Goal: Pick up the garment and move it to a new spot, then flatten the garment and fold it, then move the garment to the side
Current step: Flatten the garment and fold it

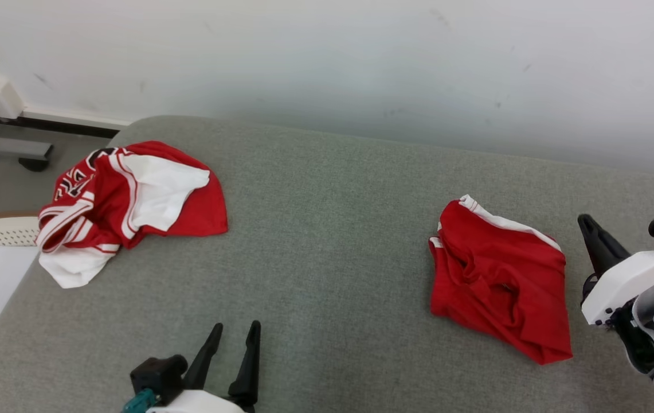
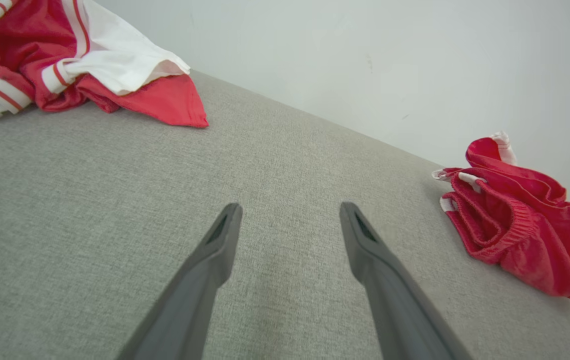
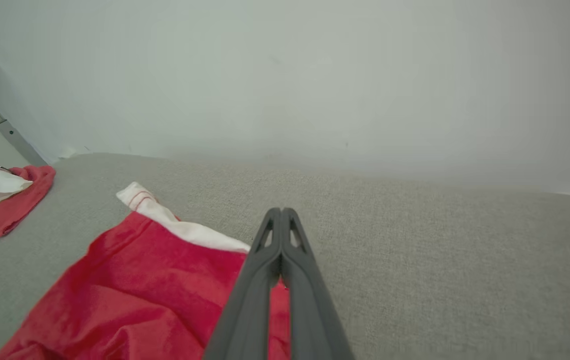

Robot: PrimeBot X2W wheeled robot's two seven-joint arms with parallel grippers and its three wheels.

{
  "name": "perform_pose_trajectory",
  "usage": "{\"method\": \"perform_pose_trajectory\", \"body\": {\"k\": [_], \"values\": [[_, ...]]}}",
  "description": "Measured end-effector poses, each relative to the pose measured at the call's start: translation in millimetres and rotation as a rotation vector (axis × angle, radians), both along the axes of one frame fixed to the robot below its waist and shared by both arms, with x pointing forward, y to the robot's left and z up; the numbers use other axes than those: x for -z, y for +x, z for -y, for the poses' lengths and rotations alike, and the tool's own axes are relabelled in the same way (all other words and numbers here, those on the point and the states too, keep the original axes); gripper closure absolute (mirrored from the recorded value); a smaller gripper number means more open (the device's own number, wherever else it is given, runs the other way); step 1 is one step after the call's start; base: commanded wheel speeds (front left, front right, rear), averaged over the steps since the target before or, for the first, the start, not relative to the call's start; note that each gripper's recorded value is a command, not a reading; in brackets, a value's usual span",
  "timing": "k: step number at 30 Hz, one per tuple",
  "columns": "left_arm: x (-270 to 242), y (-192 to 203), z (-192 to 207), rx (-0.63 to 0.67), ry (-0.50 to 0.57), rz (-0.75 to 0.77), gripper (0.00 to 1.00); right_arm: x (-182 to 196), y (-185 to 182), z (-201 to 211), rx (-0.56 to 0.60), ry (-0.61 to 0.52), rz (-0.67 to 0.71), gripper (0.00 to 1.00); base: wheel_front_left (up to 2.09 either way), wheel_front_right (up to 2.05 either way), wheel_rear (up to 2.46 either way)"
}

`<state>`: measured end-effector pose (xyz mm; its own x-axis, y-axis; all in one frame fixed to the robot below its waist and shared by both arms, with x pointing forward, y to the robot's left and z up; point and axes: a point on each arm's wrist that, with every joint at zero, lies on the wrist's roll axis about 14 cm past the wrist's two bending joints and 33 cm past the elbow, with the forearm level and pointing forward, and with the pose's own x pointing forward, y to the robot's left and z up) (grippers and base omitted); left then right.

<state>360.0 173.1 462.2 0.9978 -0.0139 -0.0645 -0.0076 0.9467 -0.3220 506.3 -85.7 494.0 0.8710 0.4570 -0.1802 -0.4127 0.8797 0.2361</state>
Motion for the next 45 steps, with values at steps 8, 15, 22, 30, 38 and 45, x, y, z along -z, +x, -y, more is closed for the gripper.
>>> {"method": "perform_pose_trajectory", "body": {"k": [8,15,22,30,38,45], "values": [[4,0,-5,-0.010,0.003,-0.015,0.00,37,-26,-42,-0.013,0.329,-0.396,1.00,0.00,0.00,0.00],[0,-8,-13,-0.037,0.002,-0.004,0.00,42,-70,-82,-0.198,0.365,-0.568,1.00,0.00,0.00,0.00],[-1,-12,-15,-0.048,-0.001,0.000,0.00,39,-114,-118,-0.340,0.405,-0.640,1.00,0.00,0.00,0.00],[-3,-10,-9,-0.029,0.002,0.009,0.00,16,-134,-141,-0.407,0.458,-0.567,1.00,0.00,0.00,0.00],[-13,-7,-1,0.002,0.010,0.042,0.00,-27,-117,-112,-0.348,0.476,-0.331,0.03,0.00,0.00,0.00],[-29,2,12,0.042,0.024,0.095,0.00,-63,-94,-58,-0.238,0.394,-0.067,0.00,0.00,0.00,0.00]]}}
